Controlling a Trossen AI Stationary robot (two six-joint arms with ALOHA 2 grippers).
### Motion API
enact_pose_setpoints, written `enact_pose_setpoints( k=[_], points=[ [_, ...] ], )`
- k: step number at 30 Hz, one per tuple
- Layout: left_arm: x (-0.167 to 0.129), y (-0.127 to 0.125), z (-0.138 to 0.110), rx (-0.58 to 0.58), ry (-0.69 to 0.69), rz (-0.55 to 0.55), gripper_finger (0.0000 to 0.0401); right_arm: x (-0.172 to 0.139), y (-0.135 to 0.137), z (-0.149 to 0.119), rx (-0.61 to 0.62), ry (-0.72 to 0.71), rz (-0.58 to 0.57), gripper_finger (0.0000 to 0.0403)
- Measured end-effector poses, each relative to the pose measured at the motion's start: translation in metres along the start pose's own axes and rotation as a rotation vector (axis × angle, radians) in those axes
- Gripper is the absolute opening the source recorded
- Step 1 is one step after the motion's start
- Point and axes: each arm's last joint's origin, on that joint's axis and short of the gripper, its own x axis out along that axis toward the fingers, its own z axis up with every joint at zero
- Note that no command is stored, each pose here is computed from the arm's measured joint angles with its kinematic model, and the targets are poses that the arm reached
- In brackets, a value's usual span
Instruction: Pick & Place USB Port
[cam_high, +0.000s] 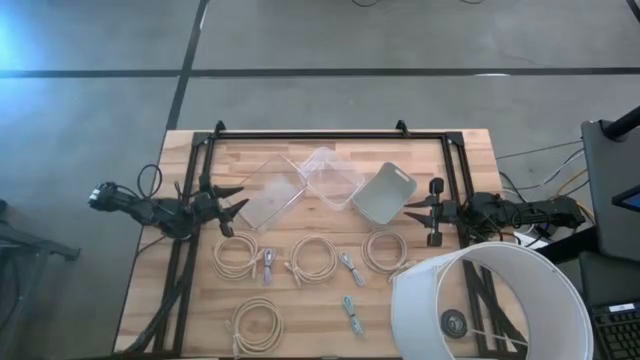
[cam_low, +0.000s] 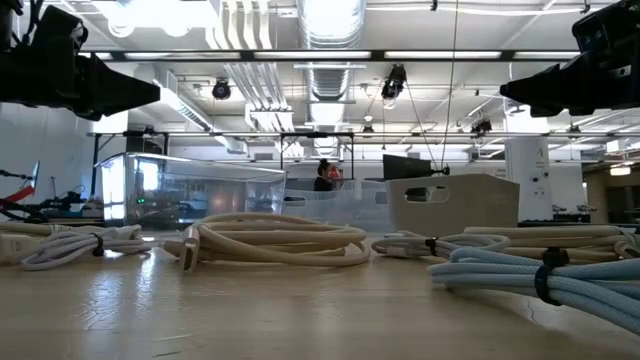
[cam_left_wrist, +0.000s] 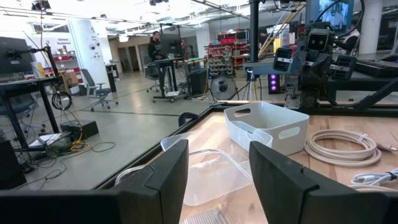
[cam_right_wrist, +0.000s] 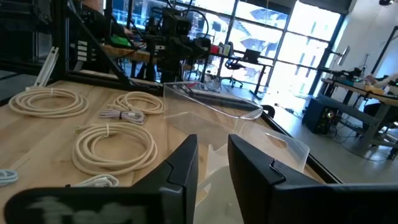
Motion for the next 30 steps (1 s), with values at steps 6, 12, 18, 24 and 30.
enact_pose_setpoints(
  k=[6,12,18,24,30],
  points=[
    [0.0000,0.0000,0.0000,0.000,0.000,0.000,0.0175,0.0000,0.0001,-0.0001,0.000,0.001,0.001,0.0081],
    [0.0000,0.0000,0.0000,0.001,0.000,0.000,0.0175,0.0000,0.0000,-0.0001,0.000,0.000,0.000,0.0070],
    [0.0000,0.0000,0.0000,0.000,0.000,0.000,0.0175,0.0000,0.0000,0.0000,0.000,0.000,0.000,0.0071],
    [0.0000,0.0000,0.0000,0.000,0.000,0.000,0.0175,0.0000,0.0000,-0.0001,0.000,0.001,0.000,0.0081],
    [0.0000,0.0000,0.0000,0.000,0.000,0.000,0.0175,0.0000,0.0000,0.0000,0.000,0.000,0.000,0.0087]
  ],
)
